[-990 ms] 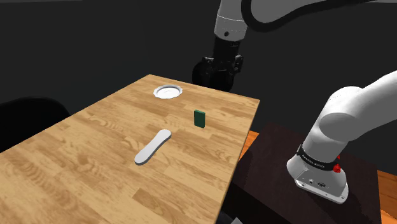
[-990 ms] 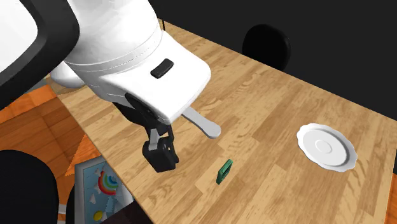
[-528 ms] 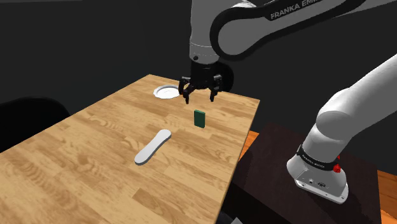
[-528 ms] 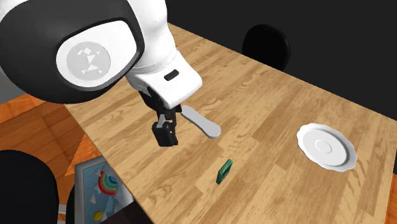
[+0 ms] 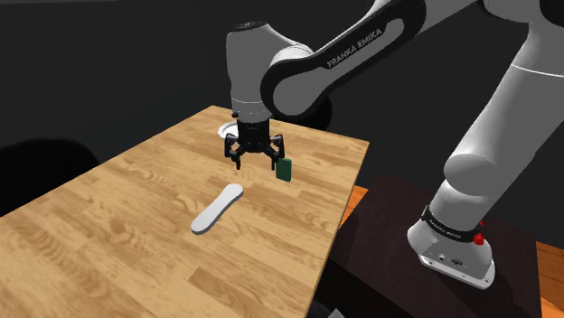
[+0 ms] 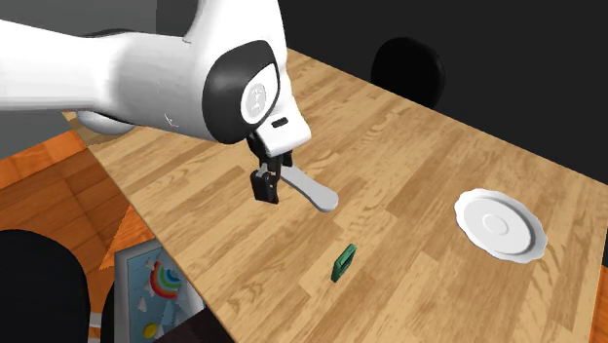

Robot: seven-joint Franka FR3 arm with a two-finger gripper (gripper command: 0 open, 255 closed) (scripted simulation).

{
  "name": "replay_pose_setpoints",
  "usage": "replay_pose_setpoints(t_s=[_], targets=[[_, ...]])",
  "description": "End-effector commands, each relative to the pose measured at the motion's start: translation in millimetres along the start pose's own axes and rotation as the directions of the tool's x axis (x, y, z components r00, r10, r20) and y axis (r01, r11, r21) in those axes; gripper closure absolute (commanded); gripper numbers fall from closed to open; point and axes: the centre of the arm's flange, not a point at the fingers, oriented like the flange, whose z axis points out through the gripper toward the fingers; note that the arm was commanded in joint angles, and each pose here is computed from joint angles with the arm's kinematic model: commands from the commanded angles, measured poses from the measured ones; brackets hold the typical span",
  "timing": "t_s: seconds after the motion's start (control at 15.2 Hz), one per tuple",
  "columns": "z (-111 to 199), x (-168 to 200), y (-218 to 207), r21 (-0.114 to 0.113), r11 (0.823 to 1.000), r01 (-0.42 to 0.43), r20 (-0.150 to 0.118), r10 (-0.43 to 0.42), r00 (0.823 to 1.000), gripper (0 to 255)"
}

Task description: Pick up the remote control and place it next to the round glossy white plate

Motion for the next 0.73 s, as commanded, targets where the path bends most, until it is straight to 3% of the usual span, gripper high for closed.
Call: replay_pose_setpoints(t_s=[0.0,0.33,0.66], targets=[[20.7,-2.6,-23.2,-0.007,0.998,-0.063,0.006,0.063,0.998,0],[67.0,0.4,-73.8,-0.033,0.979,-0.201,0.020,0.202,0.979,0],[114.7,9.6,-122.3,-0.061,0.940,-0.335,0.030,0.337,0.941,0]])
